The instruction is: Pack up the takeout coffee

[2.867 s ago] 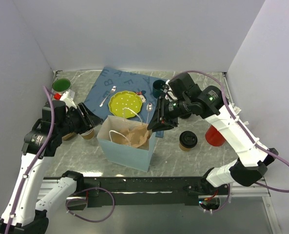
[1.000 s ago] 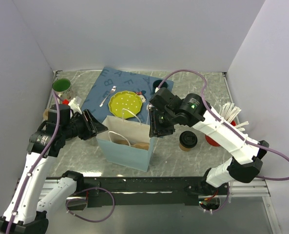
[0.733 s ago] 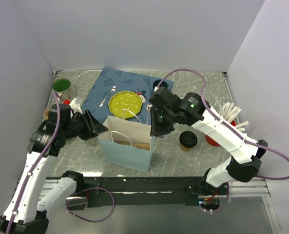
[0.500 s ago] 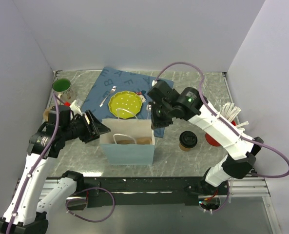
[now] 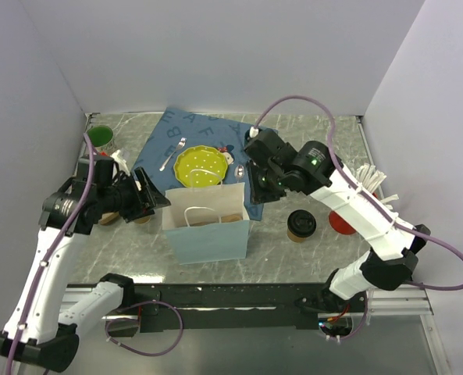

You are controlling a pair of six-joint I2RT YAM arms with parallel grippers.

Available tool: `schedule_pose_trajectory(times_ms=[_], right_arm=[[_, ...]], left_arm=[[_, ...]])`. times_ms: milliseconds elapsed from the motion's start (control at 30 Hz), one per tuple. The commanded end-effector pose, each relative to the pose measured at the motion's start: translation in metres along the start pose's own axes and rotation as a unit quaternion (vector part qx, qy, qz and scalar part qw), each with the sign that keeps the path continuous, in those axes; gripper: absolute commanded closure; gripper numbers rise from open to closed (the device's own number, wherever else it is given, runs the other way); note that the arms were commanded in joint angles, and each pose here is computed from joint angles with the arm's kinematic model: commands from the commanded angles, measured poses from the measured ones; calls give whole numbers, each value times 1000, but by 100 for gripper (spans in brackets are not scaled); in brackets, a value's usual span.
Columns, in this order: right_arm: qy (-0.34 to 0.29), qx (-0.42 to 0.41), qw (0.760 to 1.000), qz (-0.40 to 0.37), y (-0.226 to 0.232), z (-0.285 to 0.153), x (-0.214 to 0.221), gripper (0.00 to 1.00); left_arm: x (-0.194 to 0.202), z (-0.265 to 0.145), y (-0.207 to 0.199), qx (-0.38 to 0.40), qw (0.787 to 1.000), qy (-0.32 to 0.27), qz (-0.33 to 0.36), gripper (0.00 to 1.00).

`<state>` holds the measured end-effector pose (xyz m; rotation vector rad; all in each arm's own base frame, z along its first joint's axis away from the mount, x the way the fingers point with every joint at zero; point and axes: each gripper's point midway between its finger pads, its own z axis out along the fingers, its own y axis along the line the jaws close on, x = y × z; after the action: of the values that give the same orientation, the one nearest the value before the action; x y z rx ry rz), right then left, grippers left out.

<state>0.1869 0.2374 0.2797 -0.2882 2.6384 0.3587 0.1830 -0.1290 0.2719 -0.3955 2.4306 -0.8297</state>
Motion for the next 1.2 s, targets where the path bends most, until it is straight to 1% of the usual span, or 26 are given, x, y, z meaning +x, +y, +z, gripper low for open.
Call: schedule_pose_trajectory(times_ms=[0, 33, 133, 200, 300, 400, 433, 500, 533, 600, 633, 700, 733, 800, 867, 900, 933, 967, 1000, 1033, 1100, 1167], right_arm=[[25, 33, 999, -11, -19, -22, 11, 73], [23, 28, 999, -8, -16, -23, 10, 68], [15, 17, 1000, -5, -12, -25, 5, 63], [14, 14, 1000, -9, -9, -23, 3, 61], [21, 7, 1000, -10, -3, -17, 2, 58], [31, 11, 999, -14, 1, -6, 6, 56], [36, 16, 999, -17, 2, -2, 8, 55], [51, 47, 997, -19, -6, 7, 12, 55], [57, 60, 996, -19, -10, 10, 14, 55], [55, 80, 995, -26, -17, 14, 13, 61], [50, 84, 995, -28, -18, 14, 12, 72], [35, 92, 995, -32, -22, 13, 7, 86], [32, 96, 994, -35, -24, 12, 6, 98], [27, 109, 993, -47, -29, 11, 3, 100], [22, 112, 992, -52, -32, 0, -1, 100], [17, 102, 993, -59, -29, -6, -4, 100], [9, 63, 996, -54, -16, -17, -8, 100], [2, 43, 998, -47, -11, -26, -10, 100], [0, 26, 999, -38, -6, -31, -12, 100], [2, -3, 999, -32, 4, -39, -11, 100], [7, -26, 1000, -9, 11, -46, -8, 100], [5, -44, 999, 0, 16, -55, -5, 100]], left_arm=[[-7, -9, 3, -26, 999, -12, 17, 34], [-8, -10, 2, -26, 999, -13, 18, 34], [-7, -6, -3, -13, 1000, -8, 14, 33], [-2, -3, -10, 11, 1000, 5, 4, 31], [-1, 9, -13, 29, 1000, 10, -5, 32], [-1, 19, -5, 8, 1000, 17, -3, 35], [-3, 20, -4, 3, 1000, 16, 0, 39], [-3, 22, -5, 2, 1000, 23, 4, 43], [-3, 22, -7, 4, 1000, 23, 6, 51], [-3, 21, -9, 4, 1000, 24, 6, 64], [-2, 21, -9, 3, 1000, 26, 6, 76], [3, 21, -10, 8, 999, 36, 4, 84], [5, 21, -10, 10, 999, 41, 1, 92], [11, 21, -8, 4, 999, 52, -10, 98], [13, 18, -9, 0, 998, 57, -14, 99], [7, 12, -14, 2, 999, 46, -17, 99], [7, 7, -14, -8, 999, 47, -21, 99], [3, 6, -19, -10, 999, 46, -22, 99], [-9, -6, -32, 3, 1000, 25, -15, 99], [-9, -11, -34, -4, 999, 29, -19, 97], [-19, -19, -45, -3, 999, 26, -19, 98], [-17, -22, -51, 1, 999, 39, -26, 99]])
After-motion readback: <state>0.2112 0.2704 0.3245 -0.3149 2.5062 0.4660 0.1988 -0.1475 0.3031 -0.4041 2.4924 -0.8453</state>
